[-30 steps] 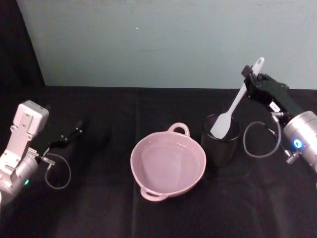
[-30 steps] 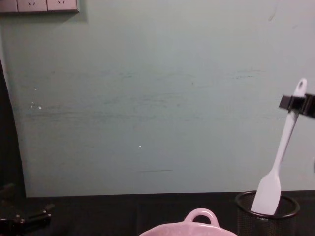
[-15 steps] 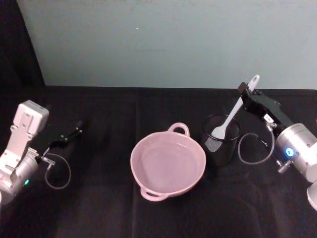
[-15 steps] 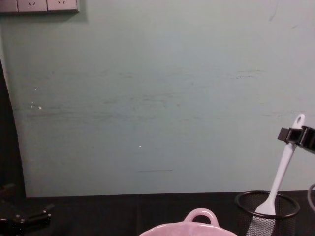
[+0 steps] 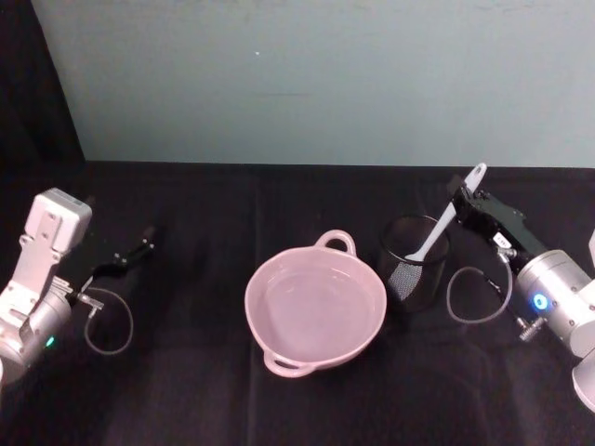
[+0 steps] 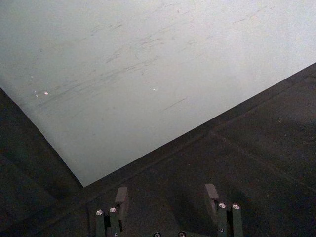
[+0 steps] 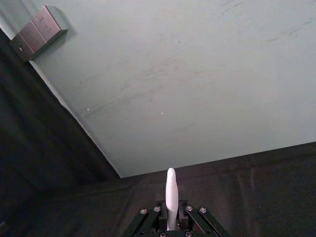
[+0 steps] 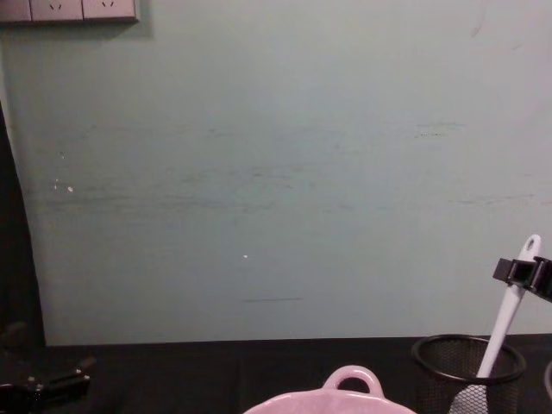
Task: Use the one hand to pick up the spoon and stir the clear water in the bowl.
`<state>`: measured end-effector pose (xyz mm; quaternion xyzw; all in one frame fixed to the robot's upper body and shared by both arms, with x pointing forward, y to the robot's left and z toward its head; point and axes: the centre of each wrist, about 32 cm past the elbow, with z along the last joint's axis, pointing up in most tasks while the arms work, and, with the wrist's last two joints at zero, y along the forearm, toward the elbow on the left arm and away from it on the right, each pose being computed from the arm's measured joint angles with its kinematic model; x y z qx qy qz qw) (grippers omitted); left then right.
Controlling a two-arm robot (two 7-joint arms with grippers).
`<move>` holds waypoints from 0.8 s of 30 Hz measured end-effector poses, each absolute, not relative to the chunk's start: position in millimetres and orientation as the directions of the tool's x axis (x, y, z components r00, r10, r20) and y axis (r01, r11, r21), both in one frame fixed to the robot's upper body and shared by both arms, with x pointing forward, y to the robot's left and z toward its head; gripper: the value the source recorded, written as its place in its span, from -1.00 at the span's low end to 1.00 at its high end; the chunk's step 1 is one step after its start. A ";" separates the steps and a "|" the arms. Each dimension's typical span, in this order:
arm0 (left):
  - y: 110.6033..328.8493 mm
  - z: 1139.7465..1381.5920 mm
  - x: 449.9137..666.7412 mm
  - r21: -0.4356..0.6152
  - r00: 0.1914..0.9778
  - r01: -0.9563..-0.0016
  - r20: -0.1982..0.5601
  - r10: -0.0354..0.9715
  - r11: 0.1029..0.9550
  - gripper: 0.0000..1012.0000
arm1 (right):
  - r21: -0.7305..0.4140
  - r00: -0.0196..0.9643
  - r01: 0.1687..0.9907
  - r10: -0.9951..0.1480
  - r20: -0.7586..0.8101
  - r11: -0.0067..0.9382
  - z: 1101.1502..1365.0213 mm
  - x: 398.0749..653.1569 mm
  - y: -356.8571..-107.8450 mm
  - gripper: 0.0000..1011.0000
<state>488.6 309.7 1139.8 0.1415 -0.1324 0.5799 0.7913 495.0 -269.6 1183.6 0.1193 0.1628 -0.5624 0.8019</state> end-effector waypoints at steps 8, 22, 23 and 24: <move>309.7 1139.8 488.6 0.070 0.292 -0.955 0.374 0.880 0.287 0.99 | 0.005 0.318 0.938 -0.858 -0.404 0.345 1180.1 495.1 -270.5 -0.76; 309.7 1139.8 488.6 0.070 0.292 -0.955 0.374 0.880 0.287 0.99 | 0.018 0.324 0.938 -0.857 -0.401 0.347 1176.4 494.1 -272.1 -0.76; 309.7 1139.8 488.6 0.070 0.292 -0.955 0.374 0.880 0.287 0.99 | 0.018 0.325 0.938 -0.856 -0.401 0.347 1176.6 494.1 -272.0 -0.72; 309.7 1139.8 488.6 0.070 0.292 -0.955 0.374 0.880 0.287 0.99 | 0.017 0.325 0.938 -0.857 -0.401 0.347 1176.6 494.2 -272.0 -0.70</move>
